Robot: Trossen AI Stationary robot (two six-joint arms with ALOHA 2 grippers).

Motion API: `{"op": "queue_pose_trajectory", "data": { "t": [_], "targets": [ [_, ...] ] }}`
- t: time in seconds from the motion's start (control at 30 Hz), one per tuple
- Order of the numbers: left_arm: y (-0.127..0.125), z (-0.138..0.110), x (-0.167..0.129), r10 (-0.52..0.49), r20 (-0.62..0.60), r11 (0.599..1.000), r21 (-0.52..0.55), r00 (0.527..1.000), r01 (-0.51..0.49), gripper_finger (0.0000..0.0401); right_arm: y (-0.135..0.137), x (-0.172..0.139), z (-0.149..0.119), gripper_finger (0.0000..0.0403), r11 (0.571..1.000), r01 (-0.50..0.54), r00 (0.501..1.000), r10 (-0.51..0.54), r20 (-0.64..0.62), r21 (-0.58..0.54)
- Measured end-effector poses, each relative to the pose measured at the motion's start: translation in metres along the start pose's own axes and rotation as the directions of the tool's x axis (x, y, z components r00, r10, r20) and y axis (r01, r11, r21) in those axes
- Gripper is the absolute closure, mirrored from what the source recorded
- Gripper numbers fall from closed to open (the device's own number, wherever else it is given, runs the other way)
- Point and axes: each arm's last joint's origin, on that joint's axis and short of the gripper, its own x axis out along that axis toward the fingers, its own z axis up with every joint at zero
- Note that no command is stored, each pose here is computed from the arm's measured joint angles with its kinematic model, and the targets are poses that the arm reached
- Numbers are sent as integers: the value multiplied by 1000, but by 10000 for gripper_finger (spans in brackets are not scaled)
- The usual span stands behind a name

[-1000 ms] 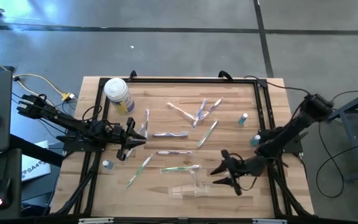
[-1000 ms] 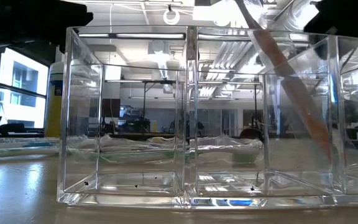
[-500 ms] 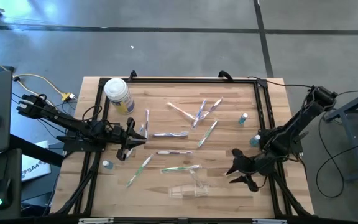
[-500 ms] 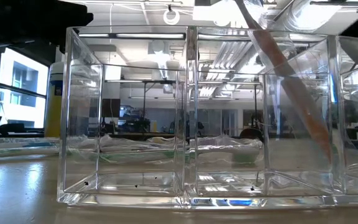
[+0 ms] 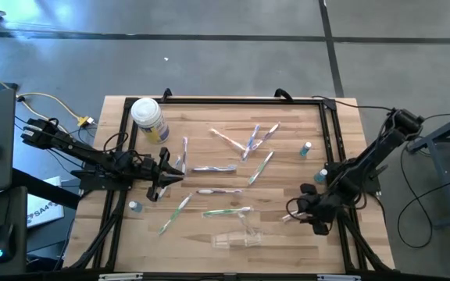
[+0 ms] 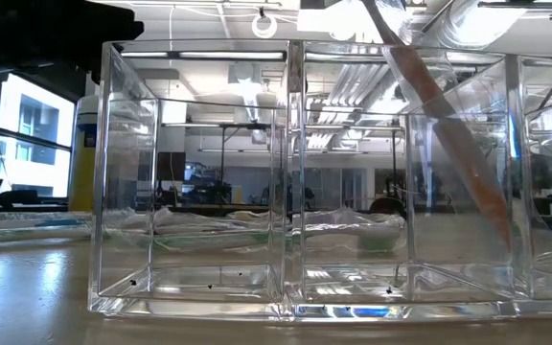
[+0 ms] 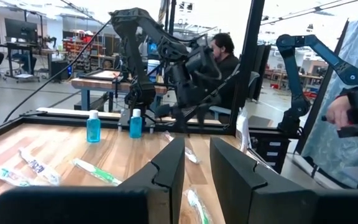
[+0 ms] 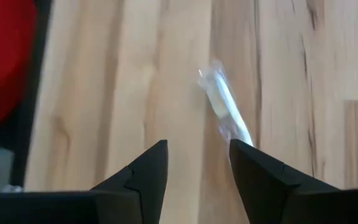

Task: Pick & Place toothbrushing station
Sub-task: Put the bottom orange toothbrush into the transparent bin

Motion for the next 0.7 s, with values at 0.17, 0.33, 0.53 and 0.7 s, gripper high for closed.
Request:
{"op": "queue_pose_trajectory", "data": {
  "t": [0.17, 0.33, 0.53, 0.7],
  "targets": [
    [0, 0, 0, 0, -3, 1000, -2, 1000, 0, 324, -4, 9, -3, 238, 998, 61, 996, -63, -59, -32],
    [1, -2, 0, 15, -17, 1000, -3, 1000, -15, 324, -16, 23, -4, 238, 989, 142, 977, -146, -158, -34],
    [1, -4, 0, 20, -35, 1000, -23, 999, -21, 324, -25, 39, -3, 238, 982, 177, 954, -188, -234, -66],
    [1, -8, 0, 26, -78, 999, -40, 997, -29, 324, -27, 45, -2, 238, 975, 210, 947, -222, -230, -75]
  ]
}}
